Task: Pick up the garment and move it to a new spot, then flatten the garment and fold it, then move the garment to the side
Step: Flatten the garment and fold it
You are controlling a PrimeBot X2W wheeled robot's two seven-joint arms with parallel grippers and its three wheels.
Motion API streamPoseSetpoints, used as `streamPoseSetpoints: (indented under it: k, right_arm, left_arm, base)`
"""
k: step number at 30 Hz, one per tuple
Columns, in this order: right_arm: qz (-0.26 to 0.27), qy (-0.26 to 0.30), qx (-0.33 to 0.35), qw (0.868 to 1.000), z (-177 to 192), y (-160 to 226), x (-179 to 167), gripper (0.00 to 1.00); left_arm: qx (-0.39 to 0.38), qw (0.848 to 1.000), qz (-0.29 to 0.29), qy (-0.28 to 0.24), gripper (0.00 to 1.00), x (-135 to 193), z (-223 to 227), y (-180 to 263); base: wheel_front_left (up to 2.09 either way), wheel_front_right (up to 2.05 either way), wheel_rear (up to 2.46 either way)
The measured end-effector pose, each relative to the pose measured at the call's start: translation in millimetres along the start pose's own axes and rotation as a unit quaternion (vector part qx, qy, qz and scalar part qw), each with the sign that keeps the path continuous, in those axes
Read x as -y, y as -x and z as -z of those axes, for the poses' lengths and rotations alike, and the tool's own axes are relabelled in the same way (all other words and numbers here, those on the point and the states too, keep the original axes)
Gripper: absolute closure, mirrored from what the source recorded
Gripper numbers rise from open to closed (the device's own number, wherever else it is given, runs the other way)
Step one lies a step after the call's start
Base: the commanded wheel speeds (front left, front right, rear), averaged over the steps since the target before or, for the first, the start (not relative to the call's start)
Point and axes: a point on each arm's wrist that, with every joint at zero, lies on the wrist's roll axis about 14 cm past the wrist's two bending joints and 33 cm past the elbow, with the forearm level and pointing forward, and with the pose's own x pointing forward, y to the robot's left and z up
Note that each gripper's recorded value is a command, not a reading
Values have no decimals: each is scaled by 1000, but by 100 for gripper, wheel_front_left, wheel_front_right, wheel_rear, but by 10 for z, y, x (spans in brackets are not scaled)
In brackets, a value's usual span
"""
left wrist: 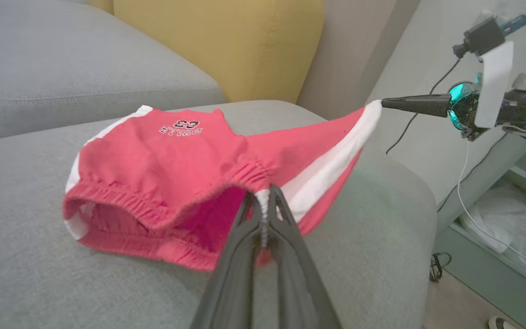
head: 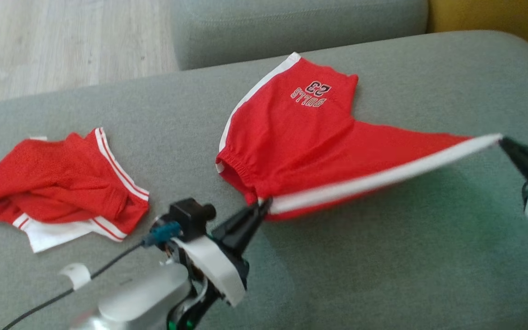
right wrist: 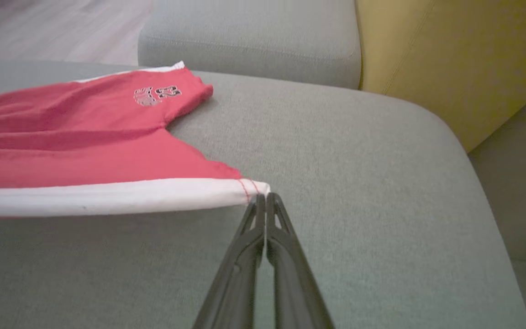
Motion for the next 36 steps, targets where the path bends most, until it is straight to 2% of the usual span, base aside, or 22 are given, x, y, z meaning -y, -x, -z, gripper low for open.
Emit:
streamPoseSetpoints:
  k: [5, 11, 15, 20, 29, 36]
  right_arm:
    - [5, 13, 44, 999, -282, -191, 12, 100]
    - [-1, 47, 109, 993, -848, -600, -109, 100]
    - [-12, 84, 123, 989, -1091, -934, -269, 100]
    - [-20, 87, 133, 987, -1285, -1311, -430, 100]
    - [-41, 115, 117, 986, -1302, -2108, -746, 100]
    - [-54, 118, 110, 985, -1263, -2537, -924, 100]
  left_arm:
    - [30, 998, -43, 16, 100, -276, -181, -71]
    - [58, 994, -91, 24, 100, -680, -372, -131]
    - [60, 990, -122, 40, 100, -900, -354, -153]
    - [54, 986, -147, 51, 100, -1119, -291, -175]
    - [40, 980, -182, 62, 100, -1532, -146, -272]
    - [42, 975, -205, 77, 100, -1752, -33, -282]
  base:
    - [0, 0, 0]
    - [0, 0, 0]
    - [0, 0, 0]
    - [0, 0, 0]
    - [0, 0, 0]
    - [0, 0, 0]
